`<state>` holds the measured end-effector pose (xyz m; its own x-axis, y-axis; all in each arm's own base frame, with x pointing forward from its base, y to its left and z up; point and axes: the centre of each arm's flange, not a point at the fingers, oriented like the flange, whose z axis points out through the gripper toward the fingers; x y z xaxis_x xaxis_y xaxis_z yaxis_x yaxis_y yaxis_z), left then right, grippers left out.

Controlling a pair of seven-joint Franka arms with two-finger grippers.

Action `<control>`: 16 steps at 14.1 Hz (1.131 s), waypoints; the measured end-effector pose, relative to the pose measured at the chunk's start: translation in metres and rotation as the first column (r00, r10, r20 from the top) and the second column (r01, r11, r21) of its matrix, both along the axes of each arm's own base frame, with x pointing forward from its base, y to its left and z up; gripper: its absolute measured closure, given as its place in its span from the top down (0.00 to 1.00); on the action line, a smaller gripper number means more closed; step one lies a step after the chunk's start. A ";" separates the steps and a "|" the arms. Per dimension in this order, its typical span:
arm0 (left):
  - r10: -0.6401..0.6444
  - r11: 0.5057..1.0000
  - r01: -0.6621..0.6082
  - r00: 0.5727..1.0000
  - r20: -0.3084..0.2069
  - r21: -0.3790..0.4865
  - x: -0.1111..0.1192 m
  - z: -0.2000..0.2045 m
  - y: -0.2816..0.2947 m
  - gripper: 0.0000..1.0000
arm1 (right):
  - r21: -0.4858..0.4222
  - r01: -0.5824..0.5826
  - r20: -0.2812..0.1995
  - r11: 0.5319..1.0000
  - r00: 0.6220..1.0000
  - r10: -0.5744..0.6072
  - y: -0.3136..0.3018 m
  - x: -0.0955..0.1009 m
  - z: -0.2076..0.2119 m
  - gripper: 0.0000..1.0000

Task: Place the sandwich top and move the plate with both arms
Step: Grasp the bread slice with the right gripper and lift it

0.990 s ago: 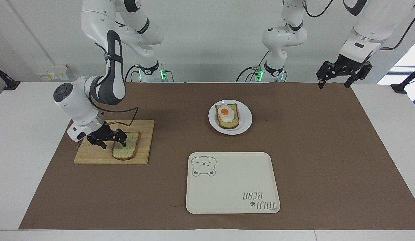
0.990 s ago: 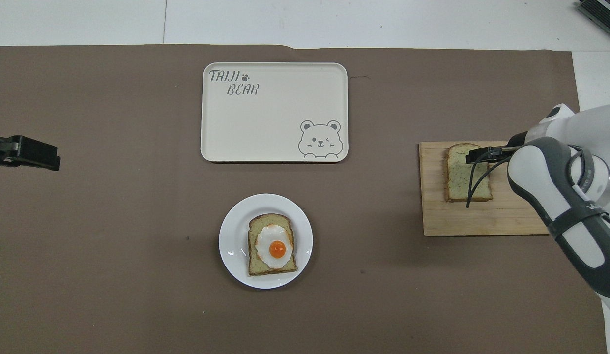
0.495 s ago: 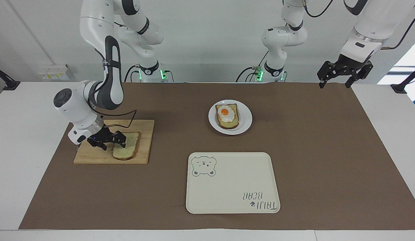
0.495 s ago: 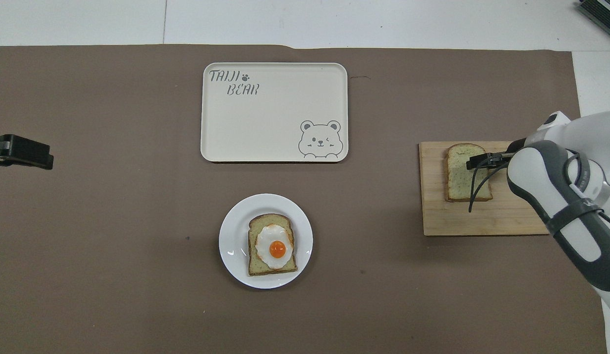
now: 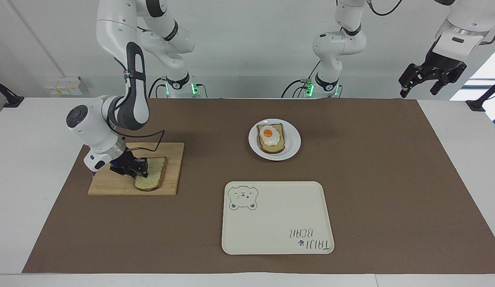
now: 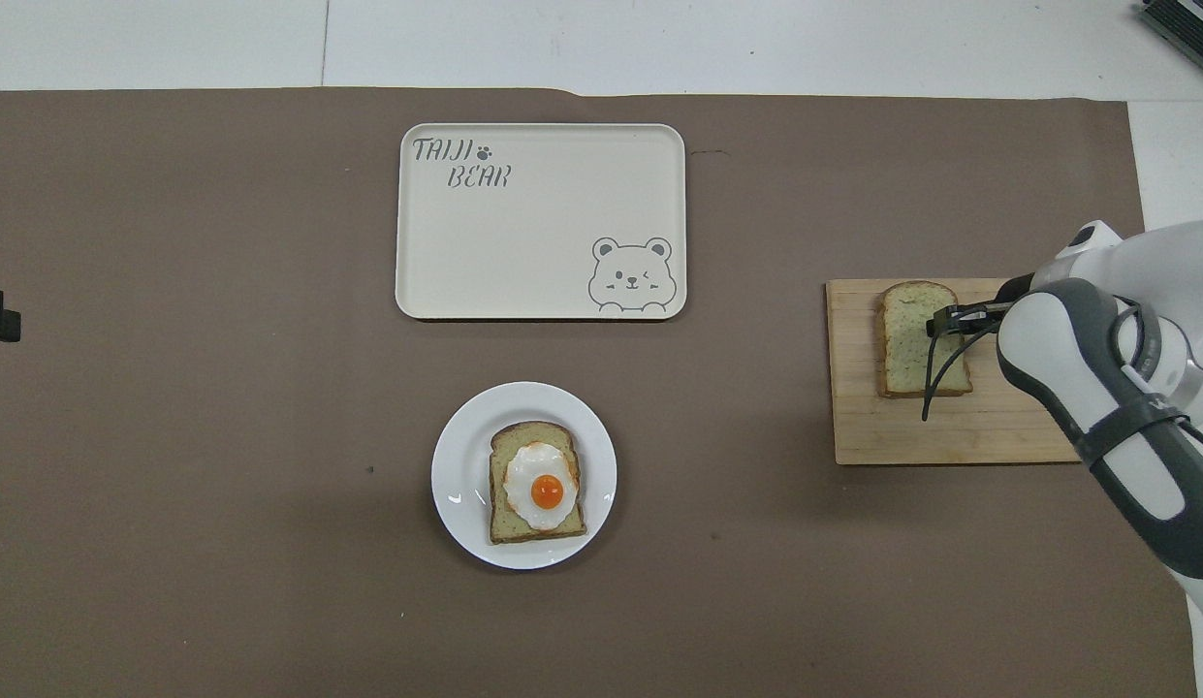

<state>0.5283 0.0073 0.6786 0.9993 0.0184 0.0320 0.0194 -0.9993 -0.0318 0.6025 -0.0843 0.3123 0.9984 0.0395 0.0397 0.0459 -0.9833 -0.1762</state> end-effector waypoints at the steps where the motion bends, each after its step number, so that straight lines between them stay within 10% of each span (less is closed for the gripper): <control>1: 0.000 1.000 0.000 1.000 0.000 0.000 0.000 0.000 0.000 1.00 | 0.000 0.001 0.000 1.000 1.000 -0.001 -0.001 0.000 0.000 0.36; 6: 0.000 1.000 0.000 1.000 -0.001 0.000 0.000 0.000 0.000 1.00 | -0.001 0.001 0.007 1.000 1.000 -0.001 -0.001 0.001 0.004 0.10; 16: 0.000 1.000 0.000 1.000 -0.001 0.000 0.000 0.000 0.000 1.00 | 0.022 -0.045 0.001 0.999 0.999 0.045 0.018 0.011 0.034 0.09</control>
<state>0.5282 0.0072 0.6784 0.9994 0.0183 0.0308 0.0192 -0.9993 -0.0318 0.6137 -0.0661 0.3465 0.9957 0.0832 0.0418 0.0899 -0.9760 -0.1981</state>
